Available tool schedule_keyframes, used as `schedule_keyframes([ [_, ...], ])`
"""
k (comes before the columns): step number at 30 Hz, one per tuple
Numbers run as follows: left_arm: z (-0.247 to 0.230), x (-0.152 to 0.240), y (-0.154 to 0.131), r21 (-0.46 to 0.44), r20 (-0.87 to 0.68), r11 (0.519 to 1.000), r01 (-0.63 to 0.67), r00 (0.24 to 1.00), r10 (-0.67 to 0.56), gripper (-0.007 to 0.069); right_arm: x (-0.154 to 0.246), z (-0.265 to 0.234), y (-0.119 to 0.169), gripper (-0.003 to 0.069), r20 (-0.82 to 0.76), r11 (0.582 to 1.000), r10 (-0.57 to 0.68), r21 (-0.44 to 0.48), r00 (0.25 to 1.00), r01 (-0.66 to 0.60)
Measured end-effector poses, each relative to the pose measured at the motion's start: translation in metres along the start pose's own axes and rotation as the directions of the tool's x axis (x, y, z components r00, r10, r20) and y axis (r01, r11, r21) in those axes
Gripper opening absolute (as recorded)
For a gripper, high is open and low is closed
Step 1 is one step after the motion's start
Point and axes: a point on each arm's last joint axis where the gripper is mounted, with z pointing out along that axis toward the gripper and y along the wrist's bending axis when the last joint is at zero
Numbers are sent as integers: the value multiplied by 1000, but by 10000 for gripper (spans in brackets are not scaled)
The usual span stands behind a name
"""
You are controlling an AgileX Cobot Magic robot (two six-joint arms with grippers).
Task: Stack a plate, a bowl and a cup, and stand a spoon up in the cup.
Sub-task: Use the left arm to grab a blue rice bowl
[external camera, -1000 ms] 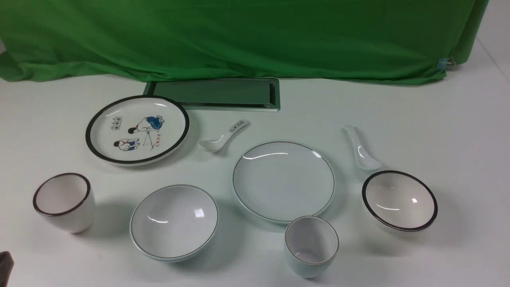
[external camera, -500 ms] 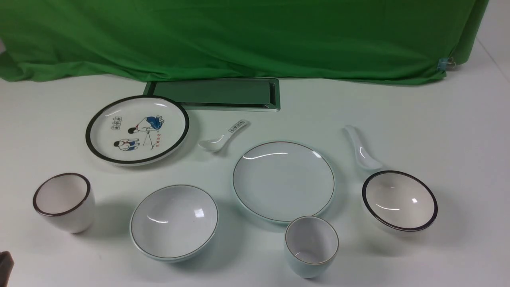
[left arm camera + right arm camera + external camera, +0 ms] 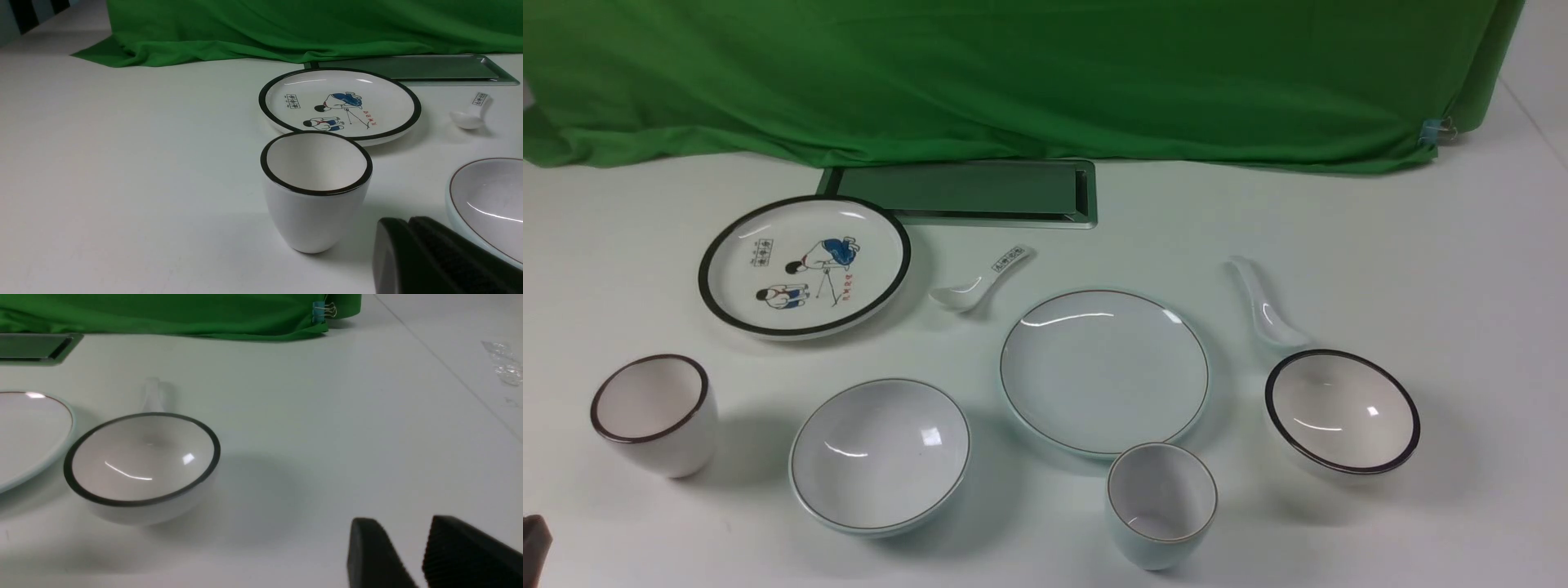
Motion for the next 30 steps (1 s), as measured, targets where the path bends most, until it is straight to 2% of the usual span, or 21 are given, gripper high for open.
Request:
schedule_keyframes([
  [6, 0, 0, 0, 0, 0, 1000, 0, 1000, 0, -29, 0, 0, 0, 242, 0, 1000, 7, 0, 1000, -7],
  [11, 0, 0, 0, 1, 2, 1000, 5, 1000, -5, -29, 0, 0, 0, 242, 0, 993, 122, 0, 993, -122],
  [12, 0, -1, 0, 5, 9, 999, 39, 999, -40, -29, 0, 0, 0, 242, 0, 986, 166, 0, 986, -166],
  [14, 0, -3, -2, 31, 30, 975, 221, 975, -222, -29, 0, 0, 0, 242, -1, 951, 311, -5, 951, -311],
  [15, 0, -4, -3, 45, 38, 948, 314, 948, -316, -29, 0, 0, 1, 242, -2, 928, 372, -8, 928, -372],
  [16, 0, -8, -5, 92, 40, 803, 588, 804, -593, -29, 0, 0, 2, 242, -10, 826, 564, -20, 826, -564],
  [17, -1, -9, -5, 118, 27, 675, 728, 677, -735, -29, 0, 0, 3, 242, -19, 728, 685, -25, 728, -686],
  [18, -1, -11, -6, 136, 11, 552, 823, 555, -832, -29, 0, 0, 4, 242, -28, 615, 788, -27, 615, -788],
  [19, -1, -11, -6, 144, 0, 473, 869, 478, -878, -29, 0, 0, 4, 242, -32, 528, 848, -25, 529, -849],
  [20, -1, -12, -6, 150, -7, 418, 896, 424, -906, -29, 0, 0, 4, 242, -36, 468, 883, -23, 468, -884],
  [21, -1, -12, -6, 153, -13, 377, 914, 383, -924, -29, 0, 0, 4, 242, -42, 388, 921, -20, 388, -922],
  [22, -1, -12, -6, 155, -16, 356, 922, 362, -932, -29, 0, 0, 4, 242, -44, 339, 940, -17, 340, -941],
  [24, -1, -13, -6, 157, -19, 325, 933, 332, -943, -29, 0, 0, 4, 242, -44, 299, 953, -14, 299, -954],
  [25, -1, -13, -6, 158, -20, 315, 936, 322, -946, -29, 0, 0, 4, 242, -44, 298, 953, -14, 299, -954],
  [26, -1, -13, -6, 158, -21, 307, 938, 314, -949, -29, 0, 0, 4, 242, -44, 306, 951, -14, 307, -952],
  [28, -1, -13, -6, 159, -21, 301, 940, 308, -951, -29, 0, 0, 4, 242, -43, 348, 936, -16, 349, -937],
  [29, -1, -13, -6, 159, -21, 303, 940, 310, -950, -29, 0, 0, 4, 242, -43, 353, 934, -16, 353, -935],
  [30, -2, -16, -7, 163, -25, 341, 926, 349, -937, -29, 0, 0, 4, 242, -45, 396, 917, -21, 397, -918],
])
